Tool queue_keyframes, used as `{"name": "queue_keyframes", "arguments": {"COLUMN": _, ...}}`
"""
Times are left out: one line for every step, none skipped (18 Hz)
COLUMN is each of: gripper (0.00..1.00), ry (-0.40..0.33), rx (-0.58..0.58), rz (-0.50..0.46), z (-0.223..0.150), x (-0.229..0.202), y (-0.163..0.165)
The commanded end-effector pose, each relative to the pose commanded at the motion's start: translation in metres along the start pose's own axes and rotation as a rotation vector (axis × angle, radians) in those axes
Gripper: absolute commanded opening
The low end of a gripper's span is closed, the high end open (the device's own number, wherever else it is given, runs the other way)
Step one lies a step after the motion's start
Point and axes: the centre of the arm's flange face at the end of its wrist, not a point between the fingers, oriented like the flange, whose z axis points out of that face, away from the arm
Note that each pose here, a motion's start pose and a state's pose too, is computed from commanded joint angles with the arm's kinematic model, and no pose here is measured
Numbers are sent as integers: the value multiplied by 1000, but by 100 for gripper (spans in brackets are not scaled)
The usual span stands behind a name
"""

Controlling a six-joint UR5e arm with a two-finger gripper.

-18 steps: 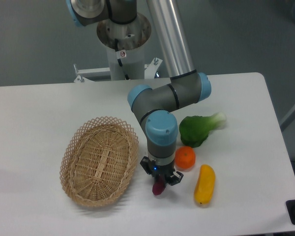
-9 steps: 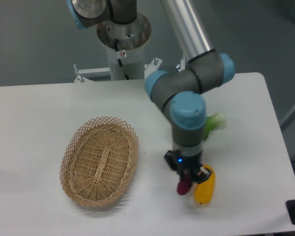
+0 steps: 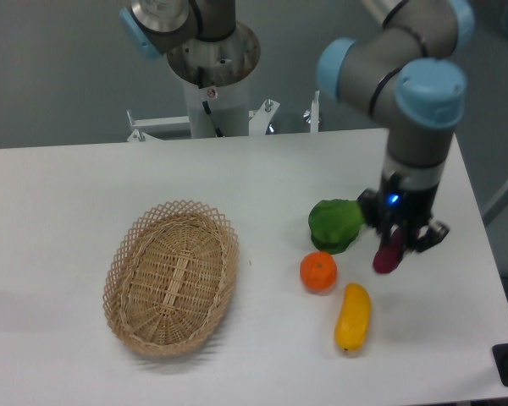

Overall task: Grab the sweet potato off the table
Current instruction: 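Lift the sweet potato up and away from the orange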

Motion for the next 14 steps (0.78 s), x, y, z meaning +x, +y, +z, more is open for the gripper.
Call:
{"name": "queue_keyframes", "arguments": {"gripper": 25, "ry": -4, "rx": -1, "rz": 7, "z": -4, "x": 0, "y": 4}}
{"name": "queue_keyframes", "arguments": {"gripper": 25, "ry": -6, "rx": -4, "rz": 4, "z": -7, "x": 1, "y": 8}}
{"name": "queue_keyframes", "arguments": {"gripper": 25, "ry": -8, "rx": -4, "rz": 6, "z": -8, "x": 2, "y": 8}}
{"name": "queue_keyframes", "arguments": {"gripper": 25, "ry": -5, "rx": -4, "rz": 4, "z": -7, "x": 2, "y": 9}}
{"name": "queue_keyframes", "arguments": {"gripper": 25, "ry": -7, "rx": -5, "rz": 3, "z": -7, "x": 2, "y": 10}}
{"name": "queue_keyframes", "arguments": {"gripper": 25, "ry": -7, "rx": -5, "rz": 1, "z": -8, "x": 2, "y": 11}}
{"name": "queue_keyframes", "arguments": {"gripper": 25, "ry": -7, "rx": -5, "rz": 3, "z": -8, "x": 2, "y": 10}}
{"name": "queue_keyframes", "arguments": {"gripper": 25, "ry": -5, "rx": -5, "rz": 2, "z": -7, "x": 3, "y": 10}}
{"name": "queue_keyframes", "arguments": {"gripper": 25, "ry": -3, "rx": -5, "rz": 2, "z": -6, "x": 3, "y": 10}}
{"name": "queue_keyframes", "arguments": {"gripper": 25, "ry": -3, "rx": -5, "rz": 2, "z": -6, "x": 3, "y": 10}}
{"name": "queue_keyframes", "arguments": {"gripper": 25, "ry": -4, "rx": -5, "rz": 1, "z": -6, "x": 3, "y": 11}}
{"name": "queue_keyframes", "arguments": {"gripper": 25, "ry": -4, "rx": -5, "rz": 1, "z": -6, "x": 3, "y": 11}}
{"name": "queue_keyframes", "arguments": {"gripper": 25, "ry": -3, "rx": -5, "rz": 2, "z": -6, "x": 3, "y": 10}}
{"name": "queue_keyframes", "arguments": {"gripper": 25, "ry": -5, "rx": -5, "rz": 2, "z": -7, "x": 3, "y": 10}}
